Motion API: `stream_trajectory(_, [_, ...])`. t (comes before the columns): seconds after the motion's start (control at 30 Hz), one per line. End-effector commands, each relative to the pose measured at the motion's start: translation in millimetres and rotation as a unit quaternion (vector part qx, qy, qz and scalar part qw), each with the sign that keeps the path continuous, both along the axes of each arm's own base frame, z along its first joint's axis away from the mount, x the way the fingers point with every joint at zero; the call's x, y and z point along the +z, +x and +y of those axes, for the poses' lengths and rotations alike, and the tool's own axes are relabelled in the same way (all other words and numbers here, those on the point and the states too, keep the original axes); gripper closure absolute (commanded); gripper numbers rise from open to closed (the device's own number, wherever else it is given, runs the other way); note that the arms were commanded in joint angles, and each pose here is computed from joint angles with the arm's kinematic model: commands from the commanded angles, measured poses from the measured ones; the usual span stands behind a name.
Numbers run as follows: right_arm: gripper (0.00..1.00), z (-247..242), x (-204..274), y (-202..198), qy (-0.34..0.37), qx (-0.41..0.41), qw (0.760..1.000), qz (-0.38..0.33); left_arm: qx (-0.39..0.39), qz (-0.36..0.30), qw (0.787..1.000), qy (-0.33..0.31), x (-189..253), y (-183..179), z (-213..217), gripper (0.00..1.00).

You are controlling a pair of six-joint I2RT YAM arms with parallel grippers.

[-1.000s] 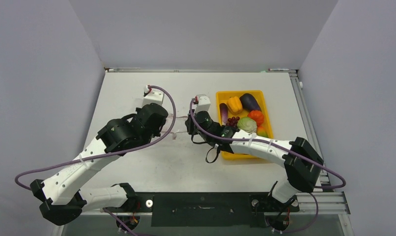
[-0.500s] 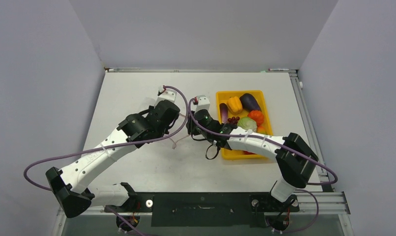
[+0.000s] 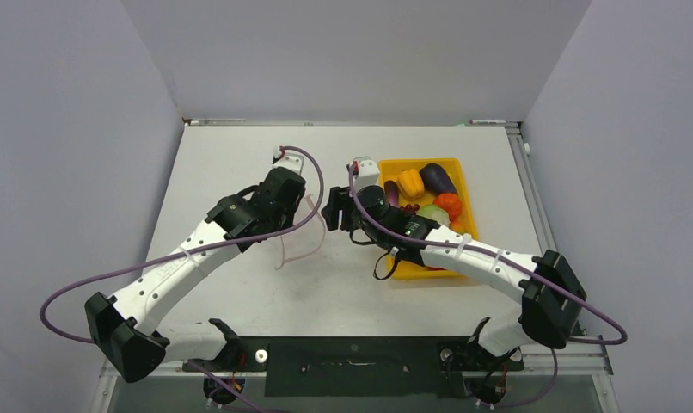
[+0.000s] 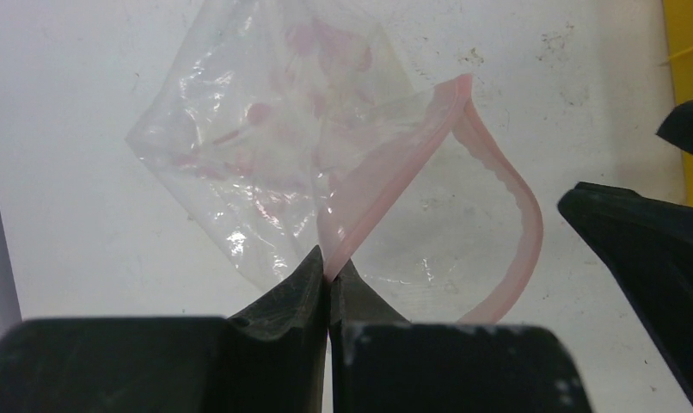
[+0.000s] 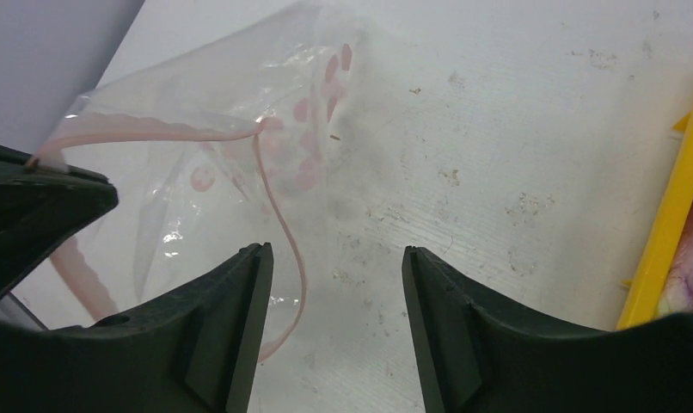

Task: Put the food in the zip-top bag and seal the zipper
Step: Open the zipper of the food storage bag at the center of the board, then pick up the fake vegetable from the bin.

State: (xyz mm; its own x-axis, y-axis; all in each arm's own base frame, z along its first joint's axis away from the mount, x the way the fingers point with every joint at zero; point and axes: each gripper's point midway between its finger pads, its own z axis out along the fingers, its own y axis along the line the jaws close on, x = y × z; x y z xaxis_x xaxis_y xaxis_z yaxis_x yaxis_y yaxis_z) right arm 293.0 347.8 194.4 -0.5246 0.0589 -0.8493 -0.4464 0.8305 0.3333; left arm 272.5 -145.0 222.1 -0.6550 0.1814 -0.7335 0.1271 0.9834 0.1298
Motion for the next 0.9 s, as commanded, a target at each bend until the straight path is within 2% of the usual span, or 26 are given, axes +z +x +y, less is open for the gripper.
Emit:
stream_trajectory(0.0, [0.41,-17,32,-4,0.009,-0.004,1.000,-0.029,-0.010,-0.006,0.999,-0.031,-2,9,-9,1.00])
stream_trajectory(0.27, [0.27,-73,39,-1,-0.043,-0.062,0.996,-0.048,-0.026,0.002,0.998,-0.057,-13,7,-12,1.00])
stream_trajectory(0.73, [0.00,-171,20,12,-0.144,-0.182,0.973,-0.019,-0.054,0.019,0.995,-0.077,-22,0,-21,1.00])
stream_trajectory(0.87, [0.08,-194,12,16,-0.156,-0.224,0.962,-0.009,-0.055,0.017,0.995,-0.082,-20,-1,-20,1.00])
